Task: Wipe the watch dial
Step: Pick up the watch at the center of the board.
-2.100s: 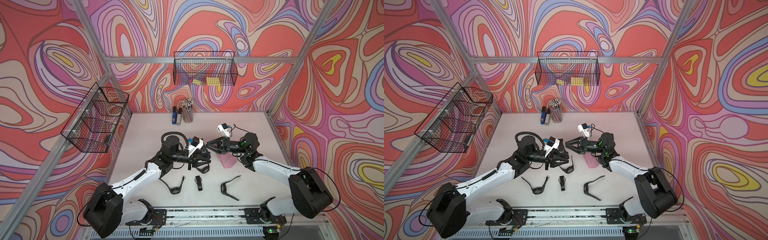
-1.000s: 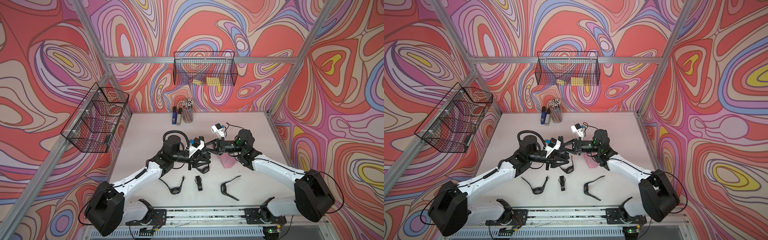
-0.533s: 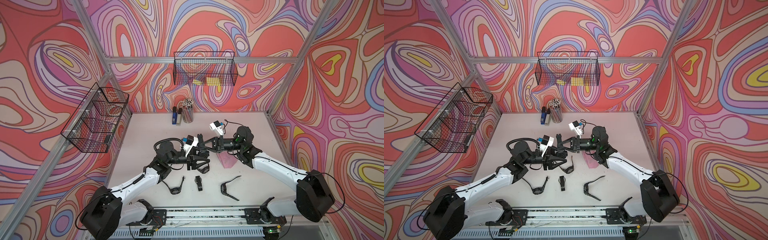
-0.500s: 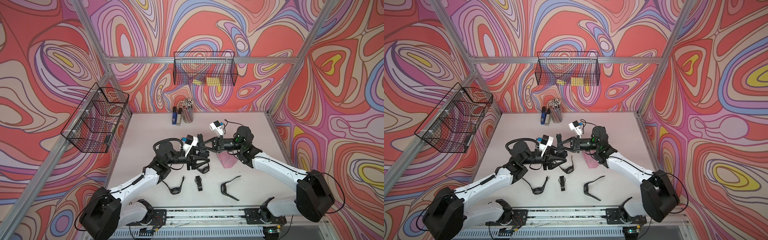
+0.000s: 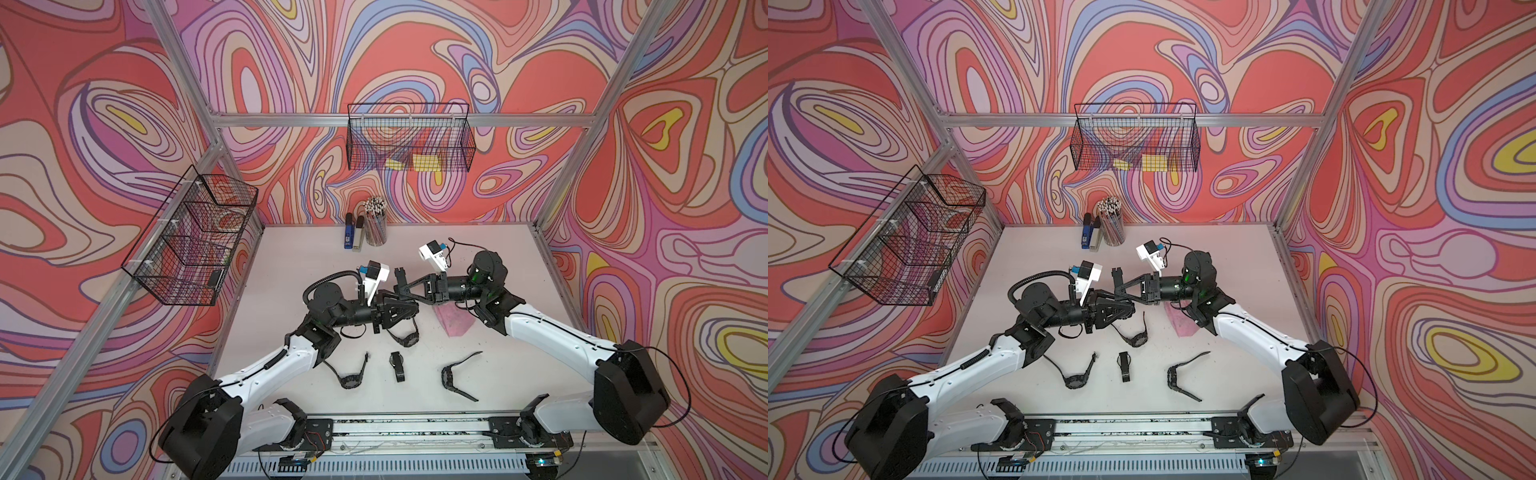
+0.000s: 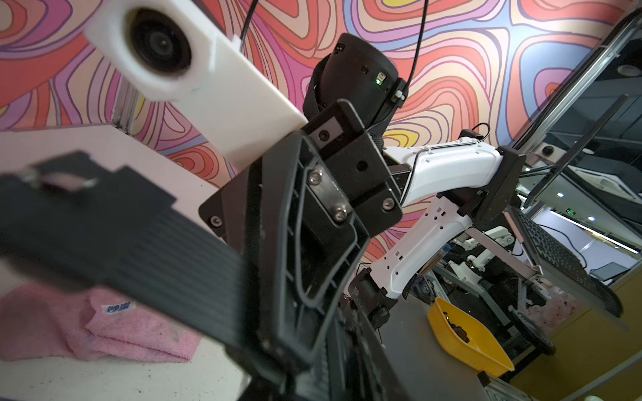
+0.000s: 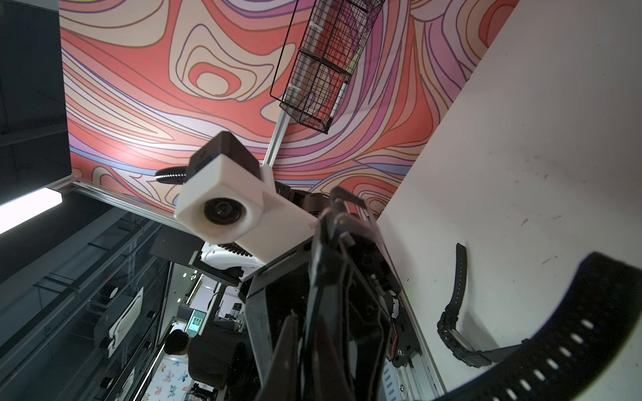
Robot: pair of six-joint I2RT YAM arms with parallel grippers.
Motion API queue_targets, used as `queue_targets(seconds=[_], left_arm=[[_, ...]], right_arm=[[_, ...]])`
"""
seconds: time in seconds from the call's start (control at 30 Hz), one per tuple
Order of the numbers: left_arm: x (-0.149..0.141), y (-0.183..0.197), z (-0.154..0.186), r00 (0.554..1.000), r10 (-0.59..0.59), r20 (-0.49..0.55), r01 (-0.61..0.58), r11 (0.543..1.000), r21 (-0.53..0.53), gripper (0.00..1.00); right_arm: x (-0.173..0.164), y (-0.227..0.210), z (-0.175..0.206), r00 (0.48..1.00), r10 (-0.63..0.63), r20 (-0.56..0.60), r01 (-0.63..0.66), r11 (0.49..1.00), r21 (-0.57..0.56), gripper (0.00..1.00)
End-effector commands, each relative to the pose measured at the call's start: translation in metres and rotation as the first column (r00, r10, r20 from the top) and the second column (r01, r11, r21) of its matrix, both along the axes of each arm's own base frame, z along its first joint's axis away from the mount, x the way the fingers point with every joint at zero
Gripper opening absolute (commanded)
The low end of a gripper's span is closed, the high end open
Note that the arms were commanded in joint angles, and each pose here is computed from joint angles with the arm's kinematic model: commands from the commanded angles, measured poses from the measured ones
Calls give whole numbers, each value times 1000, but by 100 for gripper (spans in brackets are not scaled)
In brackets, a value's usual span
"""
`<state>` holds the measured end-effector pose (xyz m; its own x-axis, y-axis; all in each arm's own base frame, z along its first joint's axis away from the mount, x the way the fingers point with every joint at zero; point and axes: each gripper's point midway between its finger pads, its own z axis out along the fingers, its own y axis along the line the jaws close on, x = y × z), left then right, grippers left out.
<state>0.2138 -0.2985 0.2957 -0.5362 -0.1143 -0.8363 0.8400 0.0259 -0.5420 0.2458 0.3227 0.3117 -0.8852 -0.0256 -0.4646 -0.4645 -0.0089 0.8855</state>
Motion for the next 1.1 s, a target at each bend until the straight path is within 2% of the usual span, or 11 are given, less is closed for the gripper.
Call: queue_targets(seconds=[0.0,0.1,0.23,0.33,0.5,0.73,0.83,0.9,1.07], left_arm=[[-6,4,41,998,-54,45,59,990,-125,21],[-2,5,45,998,-67,22,69,985,-158,17],[-1,3,49,994,-105,15,106,979,-174,18],[-4,3,51,991,-132,17,133,974,-183,32],[-4,2,49,991,-134,9,134,975,-179,35],[0,1,45,992,-128,-11,124,977,-174,10],[1,1,47,993,-115,-9,111,977,-183,4],[3,2,49,995,-103,-10,99,977,-190,1],[6,4,51,997,-79,-9,75,975,-209,0]], right_arm=[[0,-2,-3,998,-14,60,16,999,-38,0],[-2,-4,-4,996,-14,85,19,998,-58,0],[-1,-5,-5,995,-19,97,26,997,-73,0],[0,-4,-6,995,-16,97,23,997,-75,0],[1,-4,-9,995,-6,102,15,997,-80,0],[5,-8,-7,994,-23,108,32,996,-86,0],[7,-8,-7,993,-32,110,42,995,-88,1],[10,-8,-8,993,-39,111,49,995,-89,9],[13,-7,-9,992,-48,118,58,994,-88,53]])
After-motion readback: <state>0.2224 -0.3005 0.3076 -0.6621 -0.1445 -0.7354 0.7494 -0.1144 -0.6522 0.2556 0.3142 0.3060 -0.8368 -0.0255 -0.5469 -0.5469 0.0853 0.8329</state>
